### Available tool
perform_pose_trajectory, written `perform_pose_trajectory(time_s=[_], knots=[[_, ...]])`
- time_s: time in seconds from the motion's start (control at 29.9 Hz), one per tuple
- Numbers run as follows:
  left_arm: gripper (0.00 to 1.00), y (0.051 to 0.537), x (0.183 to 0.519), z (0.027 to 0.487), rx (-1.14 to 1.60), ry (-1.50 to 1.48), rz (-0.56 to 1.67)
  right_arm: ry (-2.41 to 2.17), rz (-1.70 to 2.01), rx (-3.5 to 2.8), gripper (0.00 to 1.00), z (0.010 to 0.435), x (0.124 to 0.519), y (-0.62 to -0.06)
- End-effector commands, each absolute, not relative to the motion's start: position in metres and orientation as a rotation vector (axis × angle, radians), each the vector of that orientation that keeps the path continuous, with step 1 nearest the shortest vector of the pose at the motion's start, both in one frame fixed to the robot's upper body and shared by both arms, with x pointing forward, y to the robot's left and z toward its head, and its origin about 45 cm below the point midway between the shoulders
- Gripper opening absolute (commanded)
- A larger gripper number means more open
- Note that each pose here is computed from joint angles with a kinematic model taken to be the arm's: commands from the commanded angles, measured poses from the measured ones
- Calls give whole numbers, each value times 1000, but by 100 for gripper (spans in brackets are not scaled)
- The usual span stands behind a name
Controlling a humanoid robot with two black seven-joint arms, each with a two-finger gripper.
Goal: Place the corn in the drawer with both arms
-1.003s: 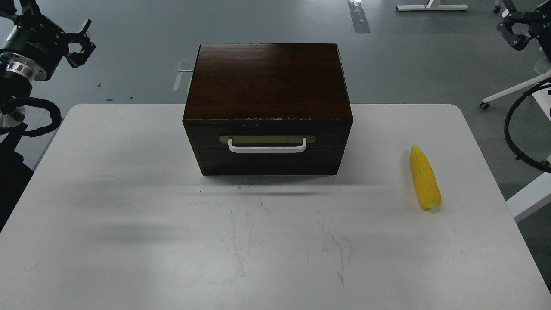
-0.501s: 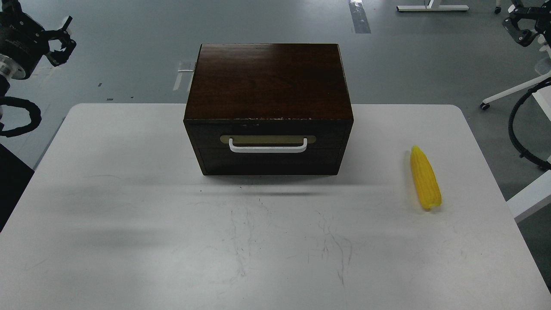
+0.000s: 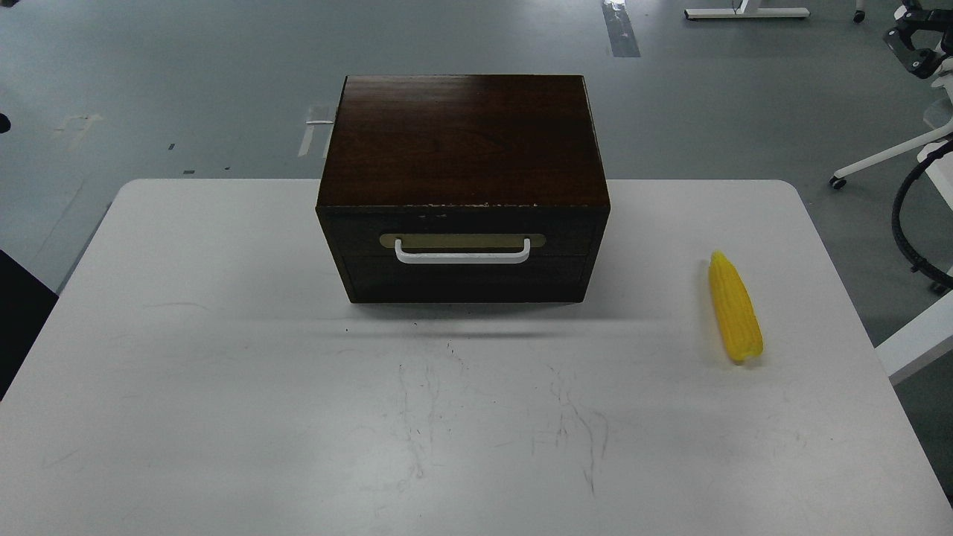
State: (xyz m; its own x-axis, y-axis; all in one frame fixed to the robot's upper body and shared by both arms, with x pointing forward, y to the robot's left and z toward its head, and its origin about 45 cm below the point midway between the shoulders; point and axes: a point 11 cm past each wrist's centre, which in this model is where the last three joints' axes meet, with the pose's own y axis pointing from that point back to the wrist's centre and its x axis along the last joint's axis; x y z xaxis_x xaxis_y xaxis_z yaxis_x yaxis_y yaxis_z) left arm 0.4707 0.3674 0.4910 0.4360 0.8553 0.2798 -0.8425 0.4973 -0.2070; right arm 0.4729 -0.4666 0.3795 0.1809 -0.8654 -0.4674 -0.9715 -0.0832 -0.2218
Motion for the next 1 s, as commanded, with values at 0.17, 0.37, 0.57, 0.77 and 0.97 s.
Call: perform_pose_trajectory(time_s=[0.17, 0.37, 0.57, 0.77, 0.97], knots=[[83, 219, 433, 520, 189, -807, 625, 1737, 298, -1985, 100, 377, 471, -471], [84, 162, 404, 503, 301, -1024, 418, 1739, 295, -1981, 100, 378, 471, -472], [84, 96, 376, 477, 459, -1254, 150, 1759, 286, -1967, 100, 379, 469, -480], [84, 52, 357, 432, 529, -1309, -81, 1755, 282, -1964, 100, 380, 469, -479], [84, 30, 347, 404, 590, -1455, -227, 1769, 269, -1949, 100, 382, 467, -486]])
